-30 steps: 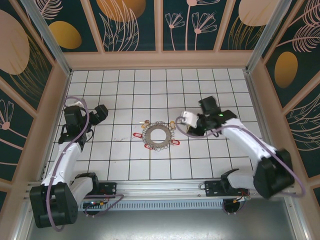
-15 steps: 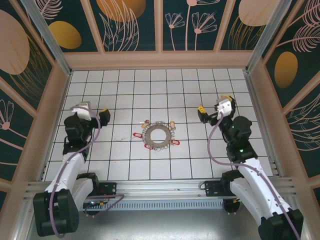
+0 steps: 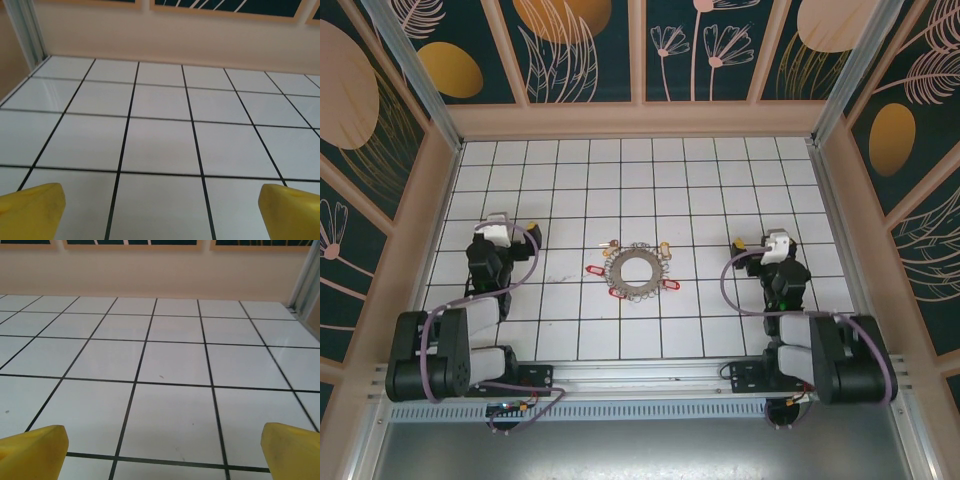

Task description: Put the keys on the keyring

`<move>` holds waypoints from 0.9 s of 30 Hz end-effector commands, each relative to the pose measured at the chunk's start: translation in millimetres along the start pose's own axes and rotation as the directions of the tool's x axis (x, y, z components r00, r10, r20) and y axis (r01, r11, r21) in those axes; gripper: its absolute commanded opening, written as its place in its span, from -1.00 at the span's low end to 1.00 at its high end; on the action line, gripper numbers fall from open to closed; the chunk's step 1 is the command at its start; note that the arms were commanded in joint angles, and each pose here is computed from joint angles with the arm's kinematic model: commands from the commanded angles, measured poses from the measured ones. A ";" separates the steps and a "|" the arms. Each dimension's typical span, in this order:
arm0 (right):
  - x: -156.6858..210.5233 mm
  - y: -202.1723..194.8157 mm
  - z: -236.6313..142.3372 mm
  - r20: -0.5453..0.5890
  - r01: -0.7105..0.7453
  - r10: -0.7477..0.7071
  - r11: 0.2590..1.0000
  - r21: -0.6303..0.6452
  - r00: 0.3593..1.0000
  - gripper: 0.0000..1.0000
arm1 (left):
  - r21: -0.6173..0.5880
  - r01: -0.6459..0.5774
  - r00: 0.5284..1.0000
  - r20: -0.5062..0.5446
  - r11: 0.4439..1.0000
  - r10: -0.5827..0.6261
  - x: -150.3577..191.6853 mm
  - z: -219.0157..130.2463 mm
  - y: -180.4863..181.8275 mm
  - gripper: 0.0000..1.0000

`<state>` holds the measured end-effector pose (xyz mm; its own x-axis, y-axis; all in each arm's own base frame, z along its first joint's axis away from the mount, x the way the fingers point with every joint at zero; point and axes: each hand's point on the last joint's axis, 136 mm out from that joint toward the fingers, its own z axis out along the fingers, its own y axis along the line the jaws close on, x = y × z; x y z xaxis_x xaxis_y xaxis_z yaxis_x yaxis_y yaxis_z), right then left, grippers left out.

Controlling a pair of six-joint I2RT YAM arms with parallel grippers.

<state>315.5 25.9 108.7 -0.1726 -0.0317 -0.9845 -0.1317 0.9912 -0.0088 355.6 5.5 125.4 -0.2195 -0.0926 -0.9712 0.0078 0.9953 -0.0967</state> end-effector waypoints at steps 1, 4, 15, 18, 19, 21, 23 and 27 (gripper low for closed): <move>-42.2 3.8 17.1 0.158 0.008 -0.001 0.999 -0.044 0.987 0.98 | -0.034 -0.031 0.993 0.111 0.999 0.035 -31.6 12.1 3.1 0.97; -35.2 -17.8 25.0 0.171 -0.075 0.071 0.997 0.013 0.983 0.98 | 0.022 -0.053 0.991 0.122 0.998 0.050 -15.1 17.4 -7.1 0.98; -22.0 -43.6 52.0 0.051 -0.160 0.156 0.981 0.107 0.986 0.98 | -0.063 -0.007 0.993 0.119 0.998 0.014 -14.2 22.3 8.1 0.98; -19.8 -42.9 54.4 0.037 -0.153 0.150 0.981 0.115 0.988 0.98 | -0.064 -0.006 0.993 0.121 0.998 0.014 -14.3 20.9 8.1 0.98; -20.6 -42.0 55.6 0.036 -0.146 0.142 0.982 0.119 0.989 0.98 | -0.068 -0.006 0.992 0.125 0.998 0.015 -14.8 19.9 8.6 0.97; -20.7 -41.5 55.4 0.036 -0.143 0.140 0.983 0.119 0.989 0.98 | -0.069 -0.009 0.991 0.130 0.998 0.018 -15.7 18.5 7.9 0.98; -20.7 -41.5 55.4 0.037 -0.144 0.140 0.982 0.119 0.989 0.98 | -0.066 -0.007 0.991 0.130 0.998 0.016 -15.6 18.6 7.6 0.98; -21.0 -40.0 54.5 0.039 -0.135 0.131 0.983 0.124 0.991 0.98 | -0.067 -0.007 0.991 0.130 0.998 0.016 -15.5 18.7 7.8 0.98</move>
<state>373.5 -6.1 112.0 -0.1776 0.0945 -0.9796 0.0026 0.9954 0.0956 375.3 13.8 120.6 -0.1472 -0.0759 -0.9862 -0.0528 0.9962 -0.0688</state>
